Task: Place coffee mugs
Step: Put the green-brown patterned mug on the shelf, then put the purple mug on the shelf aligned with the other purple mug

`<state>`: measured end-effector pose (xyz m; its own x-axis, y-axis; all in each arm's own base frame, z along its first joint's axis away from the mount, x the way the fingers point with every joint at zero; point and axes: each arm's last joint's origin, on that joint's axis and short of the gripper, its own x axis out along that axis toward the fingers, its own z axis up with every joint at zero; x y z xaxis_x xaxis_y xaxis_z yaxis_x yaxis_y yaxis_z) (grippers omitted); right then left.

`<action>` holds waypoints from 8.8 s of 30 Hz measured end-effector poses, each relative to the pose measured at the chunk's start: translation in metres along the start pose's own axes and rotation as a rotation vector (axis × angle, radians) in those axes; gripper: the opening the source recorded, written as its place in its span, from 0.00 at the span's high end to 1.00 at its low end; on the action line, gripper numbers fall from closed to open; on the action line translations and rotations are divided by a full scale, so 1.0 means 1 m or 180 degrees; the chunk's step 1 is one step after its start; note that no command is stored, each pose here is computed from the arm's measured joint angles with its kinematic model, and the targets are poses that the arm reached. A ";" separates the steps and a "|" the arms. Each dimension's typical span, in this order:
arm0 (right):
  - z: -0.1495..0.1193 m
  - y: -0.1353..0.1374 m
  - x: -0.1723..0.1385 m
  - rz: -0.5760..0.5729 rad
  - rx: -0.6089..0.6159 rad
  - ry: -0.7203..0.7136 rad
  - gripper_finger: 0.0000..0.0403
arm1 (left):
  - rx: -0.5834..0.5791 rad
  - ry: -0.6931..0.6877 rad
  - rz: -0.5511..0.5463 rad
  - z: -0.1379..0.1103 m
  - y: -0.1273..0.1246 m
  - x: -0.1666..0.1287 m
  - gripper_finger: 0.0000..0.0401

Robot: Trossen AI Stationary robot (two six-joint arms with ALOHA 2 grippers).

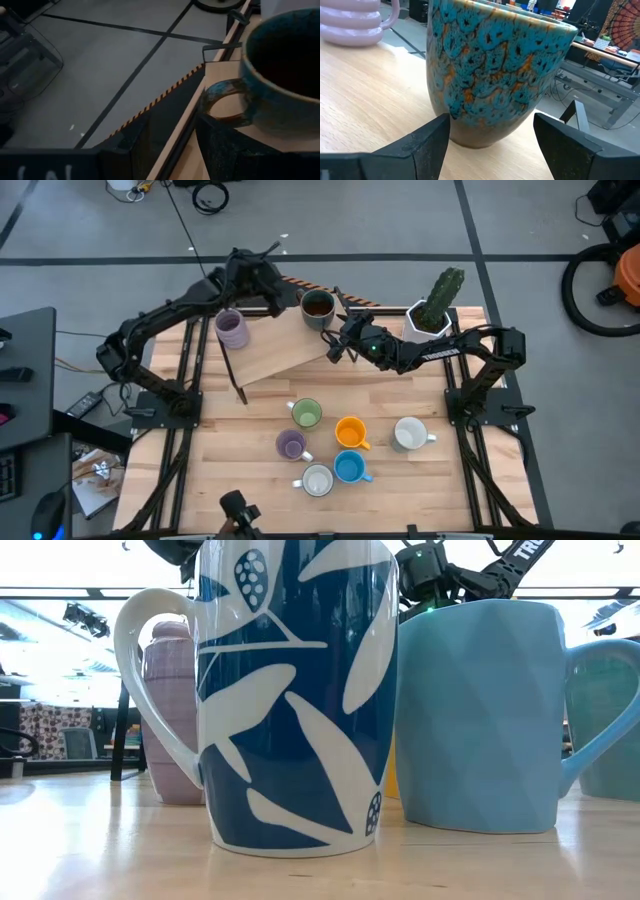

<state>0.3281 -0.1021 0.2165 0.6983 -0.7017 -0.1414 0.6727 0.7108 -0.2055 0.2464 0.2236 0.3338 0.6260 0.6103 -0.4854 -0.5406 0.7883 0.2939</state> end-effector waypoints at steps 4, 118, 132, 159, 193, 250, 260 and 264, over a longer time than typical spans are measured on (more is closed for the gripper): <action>-0.001 0.000 0.000 0.0004 0.0042 0.0022 0.27 | -0.0146 0.0078 -0.0264 -0.006 0.002 0.000 0.60; 0.011 0.055 -0.015 0.0618 0.0248 -0.0147 0.29 | 0.0620 0.0402 -0.0541 -0.005 -0.048 -0.002 0.60; 0.005 0.033 0.004 0.0631 0.0185 -0.0104 0.29 | 0.0601 -0.0003 -0.0429 0.007 -0.045 -0.001 0.60; 0.003 0.013 0.016 0.0627 0.0141 -0.0114 0.29 | 0.0644 -0.0148 -0.0374 0.012 -0.044 -0.001 0.60; 0.058 -0.012 -0.058 0.0493 -0.0136 0.0209 0.29 | 0.0444 -0.0645 -0.0578 0.031 -0.054 -0.072 0.62; 0.040 0.032 -0.125 0.1126 -0.0468 0.0224 0.32 | 0.0461 -0.0328 -0.1978 -0.129 -0.274 -0.182 0.69; 0.029 0.037 -0.130 0.1333 -0.0438 0.0170 0.32 | 0.0806 0.0351 -0.1912 -0.111 -0.296 -0.183 0.69; 0.026 0.042 -0.136 0.1417 -0.0454 0.0142 0.32 | 0.0687 0.0644 -0.1908 -0.098 -0.295 -0.192 0.69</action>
<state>0.2678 0.0250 0.2527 0.8980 -0.3336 -0.2868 0.2675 0.9316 -0.2461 0.2312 -0.1338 0.2596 0.6540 0.0517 -0.7547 0.0056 0.9973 0.0732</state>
